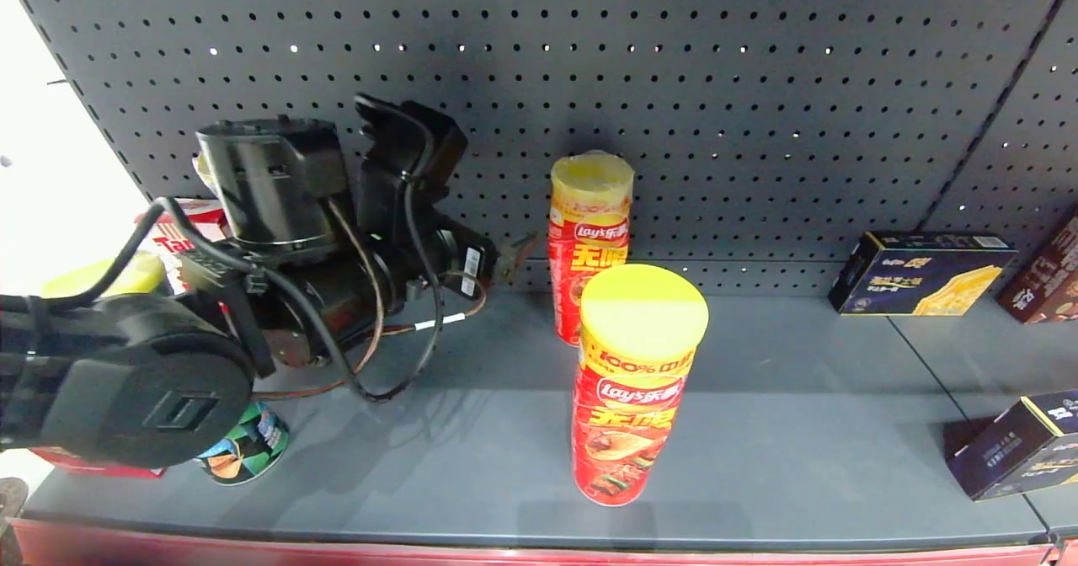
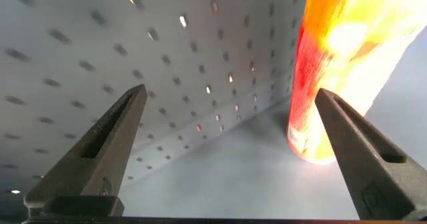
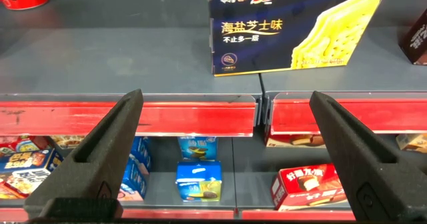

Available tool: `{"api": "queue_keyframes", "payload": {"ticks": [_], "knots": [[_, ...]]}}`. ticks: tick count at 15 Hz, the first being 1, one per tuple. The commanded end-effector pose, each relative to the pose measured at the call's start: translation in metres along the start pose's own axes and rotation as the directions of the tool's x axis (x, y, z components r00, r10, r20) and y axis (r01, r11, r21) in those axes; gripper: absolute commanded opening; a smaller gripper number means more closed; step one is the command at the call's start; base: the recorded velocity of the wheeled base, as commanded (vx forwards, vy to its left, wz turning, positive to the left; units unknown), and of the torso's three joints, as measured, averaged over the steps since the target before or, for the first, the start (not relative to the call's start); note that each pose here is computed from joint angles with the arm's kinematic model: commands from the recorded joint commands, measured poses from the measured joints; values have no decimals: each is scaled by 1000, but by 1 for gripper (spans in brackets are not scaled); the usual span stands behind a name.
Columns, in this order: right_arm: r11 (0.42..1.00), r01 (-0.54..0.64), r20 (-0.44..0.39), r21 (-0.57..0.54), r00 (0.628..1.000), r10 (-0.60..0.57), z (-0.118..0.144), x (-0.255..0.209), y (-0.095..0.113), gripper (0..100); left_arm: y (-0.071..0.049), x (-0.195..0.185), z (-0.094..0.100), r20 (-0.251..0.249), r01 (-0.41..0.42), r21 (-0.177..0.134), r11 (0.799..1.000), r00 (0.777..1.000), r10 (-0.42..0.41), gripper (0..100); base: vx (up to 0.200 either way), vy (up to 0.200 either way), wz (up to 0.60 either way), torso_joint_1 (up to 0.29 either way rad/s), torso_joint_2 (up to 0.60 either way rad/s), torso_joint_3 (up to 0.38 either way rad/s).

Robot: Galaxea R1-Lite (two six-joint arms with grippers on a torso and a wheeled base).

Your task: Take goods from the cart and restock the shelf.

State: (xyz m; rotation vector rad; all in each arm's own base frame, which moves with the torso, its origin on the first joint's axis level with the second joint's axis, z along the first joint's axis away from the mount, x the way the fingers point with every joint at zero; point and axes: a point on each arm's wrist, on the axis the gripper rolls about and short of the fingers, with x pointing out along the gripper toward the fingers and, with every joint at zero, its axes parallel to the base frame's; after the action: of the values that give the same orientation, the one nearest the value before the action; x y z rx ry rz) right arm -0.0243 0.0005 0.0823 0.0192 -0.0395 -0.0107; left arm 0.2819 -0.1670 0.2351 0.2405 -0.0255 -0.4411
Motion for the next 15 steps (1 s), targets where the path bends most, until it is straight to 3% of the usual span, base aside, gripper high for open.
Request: {"api": "queue_keyframes", "payload": {"ticks": [1,5,7,8,10,13,15], "knots": [[1000,0,-1,0,1000,0,0,0,0,100,5,-37,31,91,-16,-15,1000,996,17,100,0,0,0,0,0,0],[1000,0,-1,0,1000,0,0,0,0,100,0,-103,63,231,44,-34,998,972,-35,100,0,0,0,0,0,0],[1000,0,-1,0,1000,0,0,0,0,100,-5,-138,68,285,109,-52,993,954,-90,100,0,0,0,0,0,0],[1000,0,-1,0,1000,0,0,0,0,100,-7,-153,67,301,144,-69,987,946,-117,100,0,0,0,0,0,0],[1000,0,-1,0,1000,0,0,0,0,100,-10,-200,63,371,249,-82,965,906,-203,100,0,0,0,0,0,0],[1000,0,-1,0,1000,0,0,0,0,100,0,-240,39,408,273,-77,959,886,-219,100,0,0,0,0,0,0],[1000,-2,-1,0,1000,2,0,0,0,100,10,-264,24,439,243,-69,968,878,-189,100,0,0,0,0,0,0]]}}
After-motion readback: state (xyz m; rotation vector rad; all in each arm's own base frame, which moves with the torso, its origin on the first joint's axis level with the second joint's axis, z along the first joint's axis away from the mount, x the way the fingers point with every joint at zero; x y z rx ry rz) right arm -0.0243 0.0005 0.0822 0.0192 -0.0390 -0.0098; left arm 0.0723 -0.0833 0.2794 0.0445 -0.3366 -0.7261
